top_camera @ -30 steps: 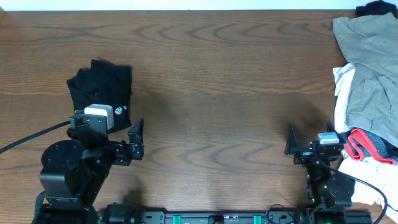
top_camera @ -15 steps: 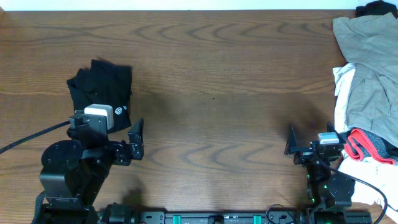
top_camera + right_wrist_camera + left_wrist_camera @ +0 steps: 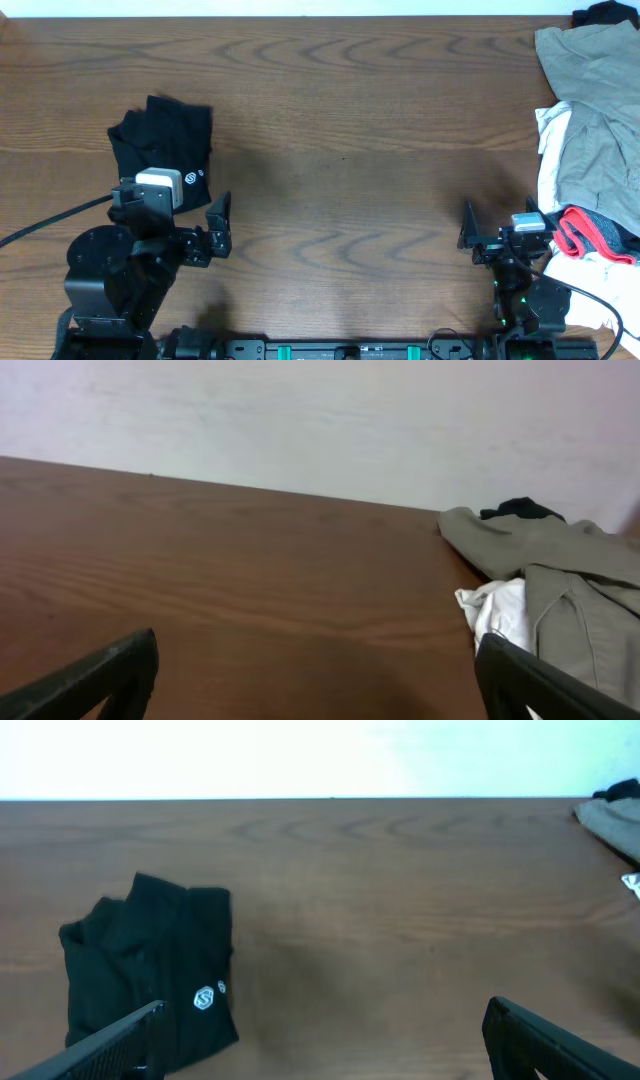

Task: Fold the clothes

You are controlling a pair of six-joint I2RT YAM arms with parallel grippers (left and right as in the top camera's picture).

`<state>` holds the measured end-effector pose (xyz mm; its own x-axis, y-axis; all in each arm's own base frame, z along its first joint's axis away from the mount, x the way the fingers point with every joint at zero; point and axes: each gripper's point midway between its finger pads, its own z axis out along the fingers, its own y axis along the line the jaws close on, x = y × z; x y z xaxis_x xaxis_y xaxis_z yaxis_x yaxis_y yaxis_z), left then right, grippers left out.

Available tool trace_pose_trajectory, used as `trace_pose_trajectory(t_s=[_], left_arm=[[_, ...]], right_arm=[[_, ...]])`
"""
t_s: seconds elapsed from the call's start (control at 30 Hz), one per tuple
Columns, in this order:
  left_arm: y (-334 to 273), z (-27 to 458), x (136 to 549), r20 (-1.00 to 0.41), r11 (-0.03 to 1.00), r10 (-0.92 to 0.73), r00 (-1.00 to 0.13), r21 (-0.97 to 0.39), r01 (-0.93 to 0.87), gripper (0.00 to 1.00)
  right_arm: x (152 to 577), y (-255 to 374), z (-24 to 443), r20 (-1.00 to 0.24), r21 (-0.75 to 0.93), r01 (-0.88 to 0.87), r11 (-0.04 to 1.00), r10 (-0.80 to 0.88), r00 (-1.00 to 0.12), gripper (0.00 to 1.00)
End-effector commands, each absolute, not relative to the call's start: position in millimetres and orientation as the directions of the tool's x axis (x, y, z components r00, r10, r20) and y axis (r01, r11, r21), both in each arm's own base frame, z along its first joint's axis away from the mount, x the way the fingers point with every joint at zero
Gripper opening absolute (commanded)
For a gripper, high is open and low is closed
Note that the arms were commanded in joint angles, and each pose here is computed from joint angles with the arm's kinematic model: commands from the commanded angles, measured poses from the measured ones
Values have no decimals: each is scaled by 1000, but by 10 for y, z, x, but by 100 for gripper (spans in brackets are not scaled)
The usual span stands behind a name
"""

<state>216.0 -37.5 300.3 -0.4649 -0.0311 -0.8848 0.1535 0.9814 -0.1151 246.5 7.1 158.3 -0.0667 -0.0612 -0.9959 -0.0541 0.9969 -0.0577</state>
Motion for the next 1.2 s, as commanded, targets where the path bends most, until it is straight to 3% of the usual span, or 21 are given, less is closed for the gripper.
trace_pose_trajectory(t_s=[0.0,0.4,0.6,1.17], left_arm=[[-275,2983,2076,-887,988,-36,-461,-100,115,98],[84,2838,1685,-934,997,-55,-352,-34,-65,98],[96,2590,1628,-941,997,-51,-334,-29,-69,98],[121,2287,2201,-998,997,38,-46,41,-64,98]], right_arm=[[2464,70,1562,-995,-71,-52,996,-75,-73,99],[2464,70,1562,-995,-71,-52,996,-75,-73,99],[2464,70,1562,-995,-71,-52,996,-75,-73,99],[2464,70,1562,-995,-71,-52,996,-75,-73,99]])
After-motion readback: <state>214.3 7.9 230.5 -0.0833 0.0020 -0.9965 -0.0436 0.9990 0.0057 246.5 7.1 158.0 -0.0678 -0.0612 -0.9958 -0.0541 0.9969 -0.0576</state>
